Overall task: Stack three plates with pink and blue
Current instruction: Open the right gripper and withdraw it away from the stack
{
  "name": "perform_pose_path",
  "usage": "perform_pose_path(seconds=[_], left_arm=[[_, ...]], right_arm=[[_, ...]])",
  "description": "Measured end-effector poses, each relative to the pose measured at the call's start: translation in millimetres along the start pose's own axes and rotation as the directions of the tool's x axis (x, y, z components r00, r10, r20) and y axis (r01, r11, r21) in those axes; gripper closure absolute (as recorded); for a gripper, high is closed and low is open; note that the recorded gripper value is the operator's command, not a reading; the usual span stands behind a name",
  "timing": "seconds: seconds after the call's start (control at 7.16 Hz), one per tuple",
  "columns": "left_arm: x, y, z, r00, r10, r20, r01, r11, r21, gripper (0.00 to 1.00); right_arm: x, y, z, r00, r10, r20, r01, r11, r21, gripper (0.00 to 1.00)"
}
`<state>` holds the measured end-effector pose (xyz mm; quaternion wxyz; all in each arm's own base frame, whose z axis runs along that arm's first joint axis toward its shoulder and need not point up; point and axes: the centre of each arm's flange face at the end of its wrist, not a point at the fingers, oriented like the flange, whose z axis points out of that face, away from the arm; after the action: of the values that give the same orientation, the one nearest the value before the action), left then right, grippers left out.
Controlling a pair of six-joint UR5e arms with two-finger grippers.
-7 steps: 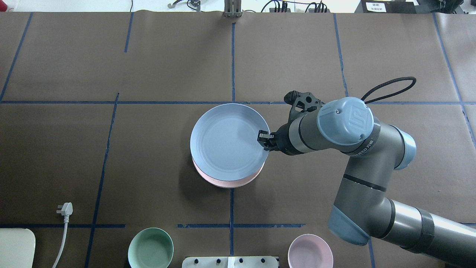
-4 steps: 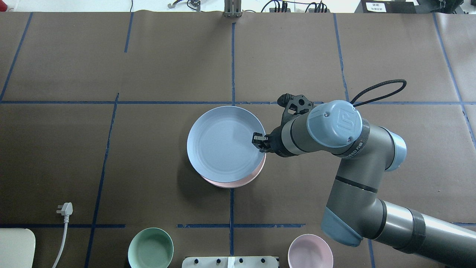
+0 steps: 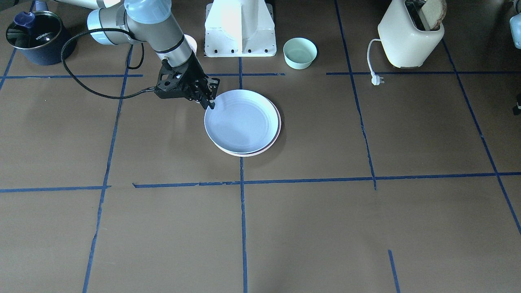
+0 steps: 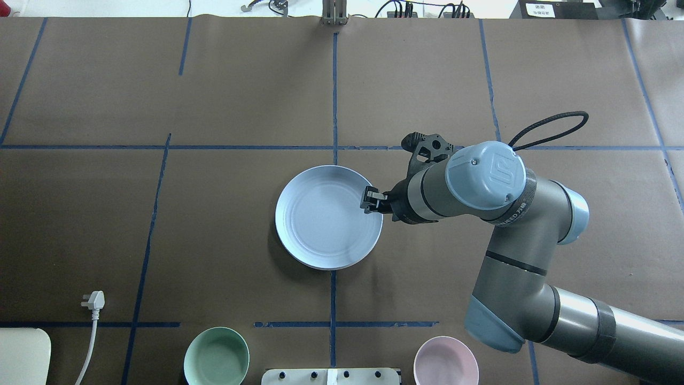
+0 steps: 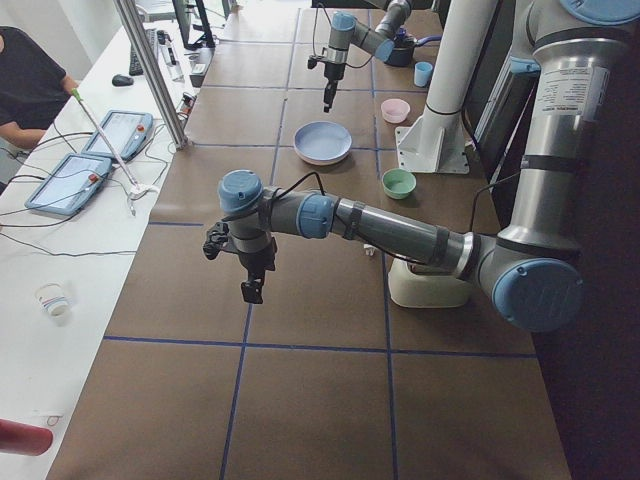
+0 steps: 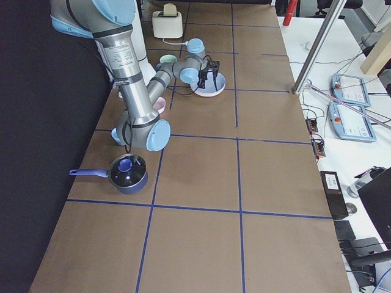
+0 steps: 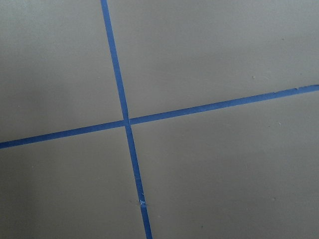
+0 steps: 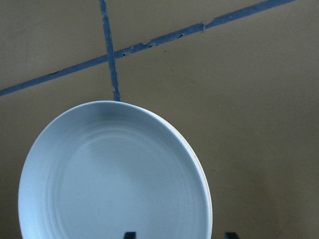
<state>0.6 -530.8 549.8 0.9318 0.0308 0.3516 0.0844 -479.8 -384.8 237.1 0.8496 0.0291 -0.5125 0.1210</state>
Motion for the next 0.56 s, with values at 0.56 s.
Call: perform_pose_path(seconds=[0.56], left_arm=[[-61.6, 13.6, -6.1, 0.998, -0.026, -0.062, 0.027, 1.000, 0.009, 0.00]], right_arm=[[61.7, -85.9, -54.7, 0.988, -0.088, -0.124, 0.086, 0.996, -0.025, 0.00]])
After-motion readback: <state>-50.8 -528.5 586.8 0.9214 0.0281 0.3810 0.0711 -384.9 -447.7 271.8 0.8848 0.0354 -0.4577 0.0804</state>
